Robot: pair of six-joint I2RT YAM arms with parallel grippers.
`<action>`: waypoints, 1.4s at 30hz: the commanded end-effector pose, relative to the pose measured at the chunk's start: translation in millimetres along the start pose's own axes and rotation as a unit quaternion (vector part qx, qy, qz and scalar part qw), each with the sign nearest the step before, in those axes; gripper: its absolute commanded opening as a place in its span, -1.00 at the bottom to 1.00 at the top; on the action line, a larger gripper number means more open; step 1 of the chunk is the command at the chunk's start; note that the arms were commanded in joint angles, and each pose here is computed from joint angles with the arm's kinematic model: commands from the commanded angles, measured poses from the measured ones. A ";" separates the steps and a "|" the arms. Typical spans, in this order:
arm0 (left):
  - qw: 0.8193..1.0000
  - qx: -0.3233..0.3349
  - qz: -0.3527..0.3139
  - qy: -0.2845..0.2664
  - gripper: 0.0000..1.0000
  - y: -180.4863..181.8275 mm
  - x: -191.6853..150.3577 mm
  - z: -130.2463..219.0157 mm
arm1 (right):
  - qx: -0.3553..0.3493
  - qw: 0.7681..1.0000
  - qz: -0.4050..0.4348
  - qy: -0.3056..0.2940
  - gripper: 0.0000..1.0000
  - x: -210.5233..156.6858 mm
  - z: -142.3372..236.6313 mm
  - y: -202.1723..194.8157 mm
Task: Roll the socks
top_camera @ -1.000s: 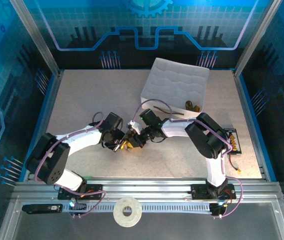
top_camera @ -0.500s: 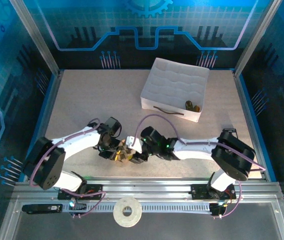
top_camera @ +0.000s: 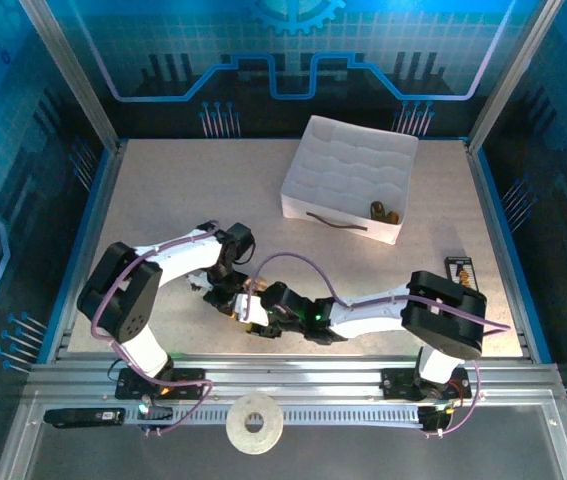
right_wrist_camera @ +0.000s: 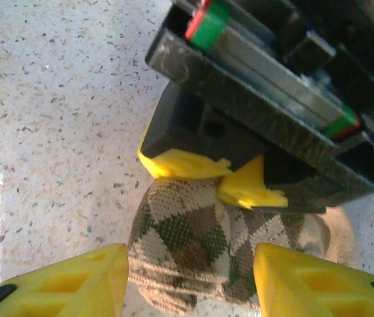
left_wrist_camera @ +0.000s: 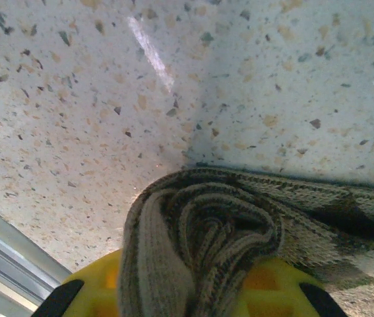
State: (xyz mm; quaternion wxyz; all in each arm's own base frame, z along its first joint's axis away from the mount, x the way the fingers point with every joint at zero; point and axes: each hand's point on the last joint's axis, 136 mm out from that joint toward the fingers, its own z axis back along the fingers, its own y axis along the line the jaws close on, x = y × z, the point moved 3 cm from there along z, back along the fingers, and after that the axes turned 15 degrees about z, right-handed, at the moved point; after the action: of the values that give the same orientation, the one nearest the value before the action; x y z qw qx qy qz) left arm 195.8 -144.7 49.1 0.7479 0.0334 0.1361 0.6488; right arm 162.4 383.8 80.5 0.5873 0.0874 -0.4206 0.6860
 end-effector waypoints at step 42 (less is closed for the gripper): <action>0.982 -0.183 -0.023 0.049 0.72 -7.4 18.4 65.0 | 0.207 0.915 -0.317 0.142 -1.00 -117.5 -30.7 33.7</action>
State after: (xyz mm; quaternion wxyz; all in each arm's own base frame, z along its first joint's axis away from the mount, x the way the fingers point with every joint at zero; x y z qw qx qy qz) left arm 219.9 -125.1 92.4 0.7408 -0.1180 0.0734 0.6572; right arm 211.2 381.9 51.8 0.7119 0.2730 -0.3139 0.5658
